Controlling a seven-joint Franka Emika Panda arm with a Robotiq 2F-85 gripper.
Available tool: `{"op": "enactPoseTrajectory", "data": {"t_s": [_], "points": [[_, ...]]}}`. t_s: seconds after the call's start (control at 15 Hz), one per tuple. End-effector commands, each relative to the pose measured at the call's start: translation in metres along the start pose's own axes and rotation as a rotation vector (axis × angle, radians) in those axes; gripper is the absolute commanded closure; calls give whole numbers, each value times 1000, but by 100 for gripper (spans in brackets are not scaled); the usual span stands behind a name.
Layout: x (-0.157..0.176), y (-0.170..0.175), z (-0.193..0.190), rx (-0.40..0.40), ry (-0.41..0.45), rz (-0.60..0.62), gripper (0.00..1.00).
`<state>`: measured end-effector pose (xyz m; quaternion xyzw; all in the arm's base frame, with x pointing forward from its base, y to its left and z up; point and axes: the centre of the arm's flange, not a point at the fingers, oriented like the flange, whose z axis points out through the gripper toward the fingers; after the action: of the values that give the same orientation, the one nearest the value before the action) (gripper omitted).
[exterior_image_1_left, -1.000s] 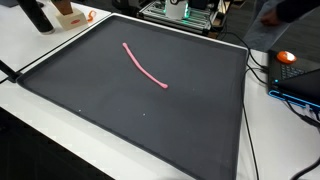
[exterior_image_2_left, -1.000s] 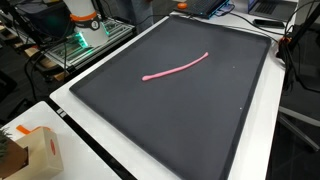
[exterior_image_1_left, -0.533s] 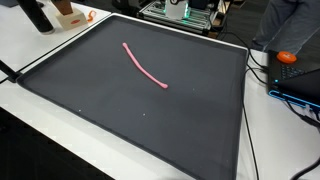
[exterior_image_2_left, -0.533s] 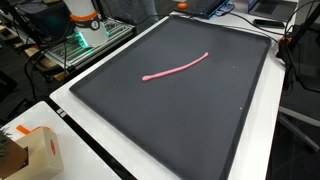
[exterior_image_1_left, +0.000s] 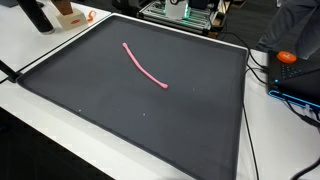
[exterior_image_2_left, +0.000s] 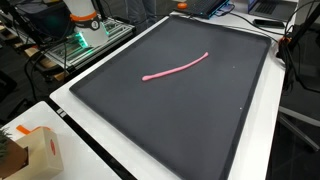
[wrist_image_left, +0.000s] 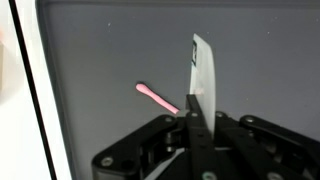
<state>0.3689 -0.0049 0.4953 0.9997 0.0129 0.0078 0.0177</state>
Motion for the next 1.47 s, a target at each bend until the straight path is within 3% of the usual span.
{"op": "enactPoseTrajectory", "data": {"t_s": [0.0,0.47,0.73,1.13,1.4], "points": [[12,-13,1,-12,-1,9,99],[92,-115,20,-110,5,13,99],[143,-157,44,-236,-7,8,99],[200,-193,87,-389,-81,-139,99],[219,-218,119,-421,-158,-270,99]]}}
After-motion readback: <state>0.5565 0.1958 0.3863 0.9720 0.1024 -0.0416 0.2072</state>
